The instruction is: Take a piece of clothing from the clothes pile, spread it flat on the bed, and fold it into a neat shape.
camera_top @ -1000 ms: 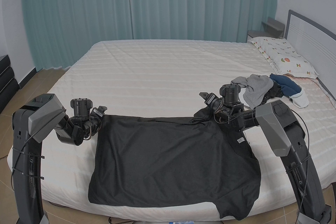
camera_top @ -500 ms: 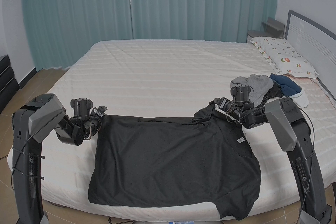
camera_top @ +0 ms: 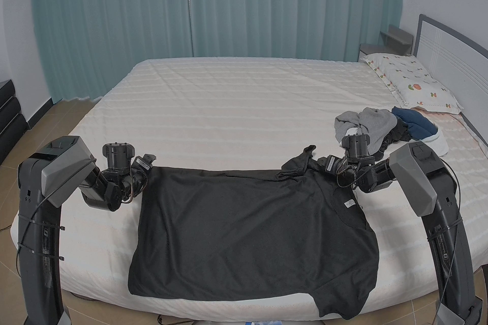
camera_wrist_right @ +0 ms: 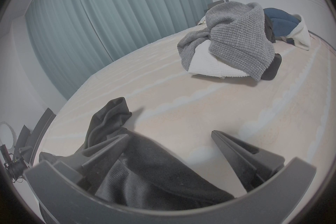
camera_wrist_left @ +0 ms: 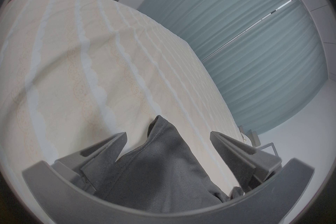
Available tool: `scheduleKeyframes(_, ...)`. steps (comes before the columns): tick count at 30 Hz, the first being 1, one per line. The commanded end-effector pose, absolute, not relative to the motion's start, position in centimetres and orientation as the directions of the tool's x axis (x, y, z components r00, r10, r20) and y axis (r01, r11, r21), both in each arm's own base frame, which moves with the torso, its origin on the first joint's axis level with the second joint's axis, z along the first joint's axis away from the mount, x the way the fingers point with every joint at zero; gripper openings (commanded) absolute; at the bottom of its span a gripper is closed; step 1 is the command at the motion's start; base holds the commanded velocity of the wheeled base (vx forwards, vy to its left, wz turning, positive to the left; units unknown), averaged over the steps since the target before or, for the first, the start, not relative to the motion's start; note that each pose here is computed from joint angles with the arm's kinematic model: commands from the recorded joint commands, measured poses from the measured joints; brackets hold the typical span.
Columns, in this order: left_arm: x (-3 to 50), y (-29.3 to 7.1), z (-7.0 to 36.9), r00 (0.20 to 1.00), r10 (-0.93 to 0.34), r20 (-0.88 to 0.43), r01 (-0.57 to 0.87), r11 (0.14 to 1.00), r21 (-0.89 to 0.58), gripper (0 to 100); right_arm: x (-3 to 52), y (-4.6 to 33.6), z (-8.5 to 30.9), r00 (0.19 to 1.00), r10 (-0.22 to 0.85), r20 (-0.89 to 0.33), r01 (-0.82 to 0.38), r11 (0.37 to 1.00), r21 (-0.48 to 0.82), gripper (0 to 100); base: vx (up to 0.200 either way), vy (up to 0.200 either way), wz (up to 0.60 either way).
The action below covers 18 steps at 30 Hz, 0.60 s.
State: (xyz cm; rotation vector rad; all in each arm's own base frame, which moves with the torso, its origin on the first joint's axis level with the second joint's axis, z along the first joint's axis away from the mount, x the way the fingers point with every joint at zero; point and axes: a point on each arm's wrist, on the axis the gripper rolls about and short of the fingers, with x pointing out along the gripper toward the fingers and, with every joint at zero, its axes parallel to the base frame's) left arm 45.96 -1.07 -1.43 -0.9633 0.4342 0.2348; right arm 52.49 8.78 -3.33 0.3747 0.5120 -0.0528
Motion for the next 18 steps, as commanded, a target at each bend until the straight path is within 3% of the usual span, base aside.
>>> scheduleKeyframes(1,46.0,-1.1,-1.5,0.889,0.003,-0.458,-0.382,0.555,-0.739,100,52.4,8.8,-3.7,0.866,0.043,-0.498,0.143,0.933,0.33,100,0.0,0.0,0.0)
scheduleKeyframes(4,46.0,-1.1,-1.5,0.889,0.003,-0.458,-0.382,0.555,-0.739,100,52.4,8.8,-4.0,0.863,0.05,-0.503,0.134,0.936,0.325,100,0.0,0.0,0.0)
scheduleKeyframes(5,46.0,-1.1,-1.5,0.889,0.003,-0.458,-0.382,0.555,-0.739,100,52.4,8.7,-4.3,0.861,0.052,-0.507,0.133,0.938,0.321,0,0.0,0.0,0.0)
scheduleKeyframes(18,46.0,-1.1,-1.4,0.891,0.003,-0.455,-0.38,0.555,-0.74,100,53.0,7.6,-3.7,0.893,0.037,-0.449,0.135,0.929,0.345,0,0.0,0.0,0.0)
